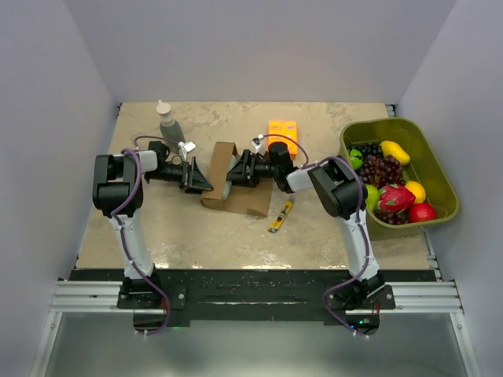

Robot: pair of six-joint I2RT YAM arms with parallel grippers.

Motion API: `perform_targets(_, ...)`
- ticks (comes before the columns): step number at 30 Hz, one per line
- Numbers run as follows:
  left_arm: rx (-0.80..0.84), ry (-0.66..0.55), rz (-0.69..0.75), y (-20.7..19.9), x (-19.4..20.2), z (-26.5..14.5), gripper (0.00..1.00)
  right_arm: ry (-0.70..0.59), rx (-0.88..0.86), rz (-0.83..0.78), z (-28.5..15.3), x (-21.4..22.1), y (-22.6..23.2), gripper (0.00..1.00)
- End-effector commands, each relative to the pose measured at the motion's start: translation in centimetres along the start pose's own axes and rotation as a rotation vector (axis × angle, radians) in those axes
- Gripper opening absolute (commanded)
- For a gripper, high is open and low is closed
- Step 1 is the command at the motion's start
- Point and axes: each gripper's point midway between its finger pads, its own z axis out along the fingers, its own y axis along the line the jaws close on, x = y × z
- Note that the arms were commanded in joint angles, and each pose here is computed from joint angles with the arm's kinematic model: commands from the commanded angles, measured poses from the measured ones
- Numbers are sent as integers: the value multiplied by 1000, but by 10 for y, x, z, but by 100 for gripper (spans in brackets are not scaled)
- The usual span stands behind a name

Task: Unpack the express box

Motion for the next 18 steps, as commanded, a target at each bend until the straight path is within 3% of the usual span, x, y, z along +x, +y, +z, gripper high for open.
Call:
perform_targets(1,-4,45,-5,8,17,10,81,0,25,34,16,8,-16,68)
perform_targets(3,-11,49,-5,10,18,10,80,-3,-22,13,19,9,-10,62)
perform_targets(8,-37,52,3,13,17,9,81,10,-45,-48,14,6,3,31)
perform_targets(11,-76,57,13,17,14,7,81,43,24,-91,-2,3,0,22)
perform_targets(13,-113,60,26,22,13,4,80,36,64,-235,-20,-16,13,19)
perform_targets(14,-122,62,31,23,12,4,80,83,135,-207,-31,-8,4,18)
perform_targets(18,-146,63,48,25,8,3,79,111,143,-361,-67,-21,26,18)
